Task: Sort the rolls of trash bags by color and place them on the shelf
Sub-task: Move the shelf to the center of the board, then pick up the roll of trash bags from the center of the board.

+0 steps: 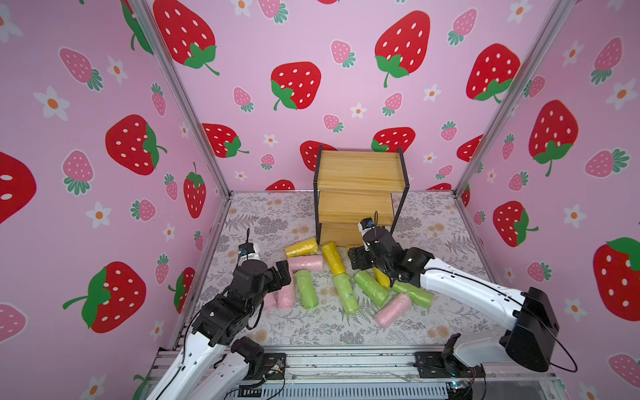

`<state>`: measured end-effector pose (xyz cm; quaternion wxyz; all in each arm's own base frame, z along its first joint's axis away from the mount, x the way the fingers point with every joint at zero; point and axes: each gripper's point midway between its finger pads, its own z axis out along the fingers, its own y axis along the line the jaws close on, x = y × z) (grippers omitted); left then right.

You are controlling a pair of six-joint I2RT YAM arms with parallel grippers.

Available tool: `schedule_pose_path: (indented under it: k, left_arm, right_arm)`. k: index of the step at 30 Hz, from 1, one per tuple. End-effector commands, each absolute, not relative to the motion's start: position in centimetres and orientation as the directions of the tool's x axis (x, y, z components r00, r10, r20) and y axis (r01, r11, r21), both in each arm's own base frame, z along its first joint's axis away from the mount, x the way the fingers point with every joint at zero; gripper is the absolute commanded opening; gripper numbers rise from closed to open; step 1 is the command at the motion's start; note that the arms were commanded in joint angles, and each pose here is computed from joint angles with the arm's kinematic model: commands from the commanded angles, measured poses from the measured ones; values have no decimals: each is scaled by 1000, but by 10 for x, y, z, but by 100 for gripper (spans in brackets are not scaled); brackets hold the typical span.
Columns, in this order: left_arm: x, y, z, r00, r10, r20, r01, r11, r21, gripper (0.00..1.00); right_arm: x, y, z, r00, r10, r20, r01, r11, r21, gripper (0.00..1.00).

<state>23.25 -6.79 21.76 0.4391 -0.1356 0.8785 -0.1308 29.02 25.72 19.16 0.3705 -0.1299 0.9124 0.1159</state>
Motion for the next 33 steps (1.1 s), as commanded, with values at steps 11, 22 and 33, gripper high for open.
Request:
schedule_pose_path:
  k: [11,22,33]
  left_arm:
    - [242,-84,213,-580,-519,-628,-202,838,-506,99]
    - [233,-87,198,-607,-525,-596,-202,828,-523,98]
    - [227,-74,197,-584,-553,-595,-258,821,-510,97]
  right_arm:
    - [253,153,98,-968,19,-250,-32,979,200,86]
    - [261,173,58,-990,-13,-141,-45,973,228,78]
    - [263,174,18,-995,-61,-78,-70,991,115,66]
